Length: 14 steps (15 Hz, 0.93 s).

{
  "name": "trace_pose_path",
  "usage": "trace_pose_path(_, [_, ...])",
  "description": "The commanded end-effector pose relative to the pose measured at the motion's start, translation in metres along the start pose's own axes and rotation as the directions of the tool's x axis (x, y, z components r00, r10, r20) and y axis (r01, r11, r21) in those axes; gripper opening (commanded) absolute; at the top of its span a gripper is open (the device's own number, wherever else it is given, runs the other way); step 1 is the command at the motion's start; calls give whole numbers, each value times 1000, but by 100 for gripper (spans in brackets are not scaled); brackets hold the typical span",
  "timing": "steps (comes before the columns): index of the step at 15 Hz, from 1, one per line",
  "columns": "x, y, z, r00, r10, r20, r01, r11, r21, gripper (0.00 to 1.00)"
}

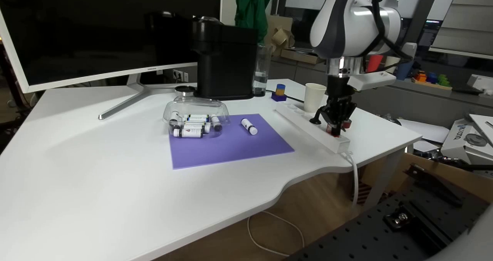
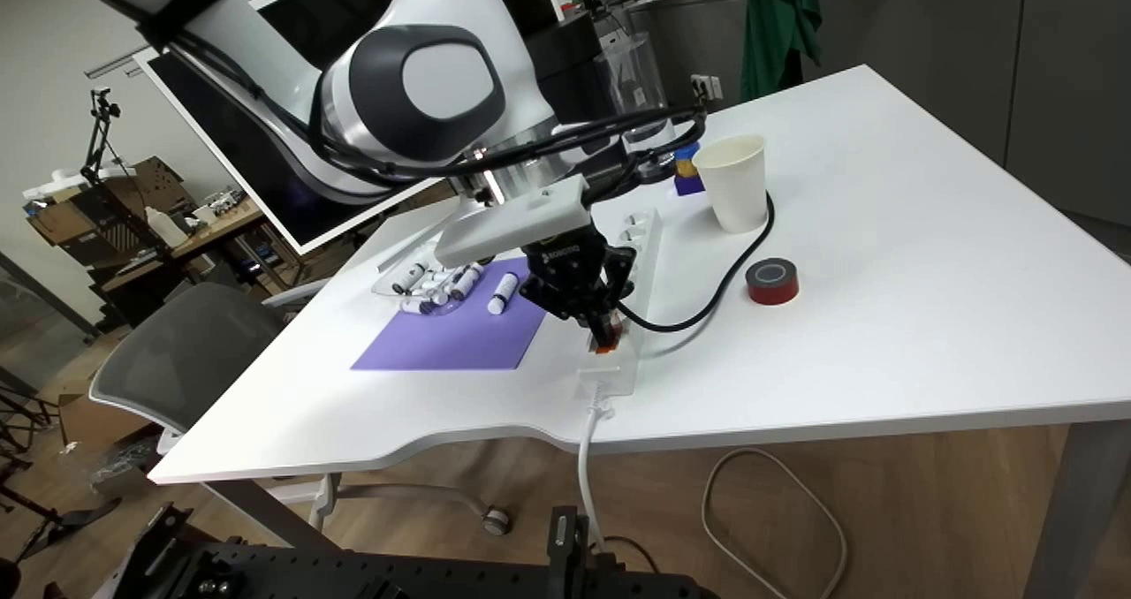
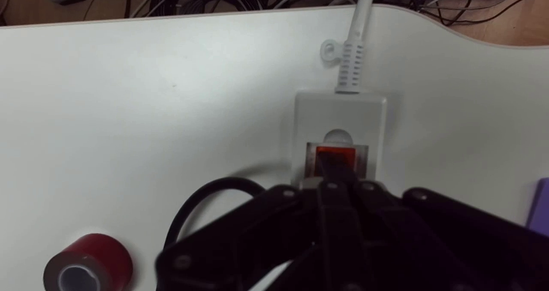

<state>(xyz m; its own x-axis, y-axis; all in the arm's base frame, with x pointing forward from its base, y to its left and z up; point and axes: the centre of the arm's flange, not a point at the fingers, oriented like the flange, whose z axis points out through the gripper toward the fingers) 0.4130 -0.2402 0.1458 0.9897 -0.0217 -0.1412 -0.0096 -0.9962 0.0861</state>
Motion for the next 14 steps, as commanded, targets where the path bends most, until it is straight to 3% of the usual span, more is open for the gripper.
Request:
trace_pose_path(1, [5, 25, 18, 999, 33, 17, -34, 998, 49, 0])
trace_pose_path(9, [11, 77, 50, 988, 52, 145, -90, 959, 270, 0])
trace_pose_path(14, [6, 71, 29, 986, -37, 163, -17, 947, 321, 0])
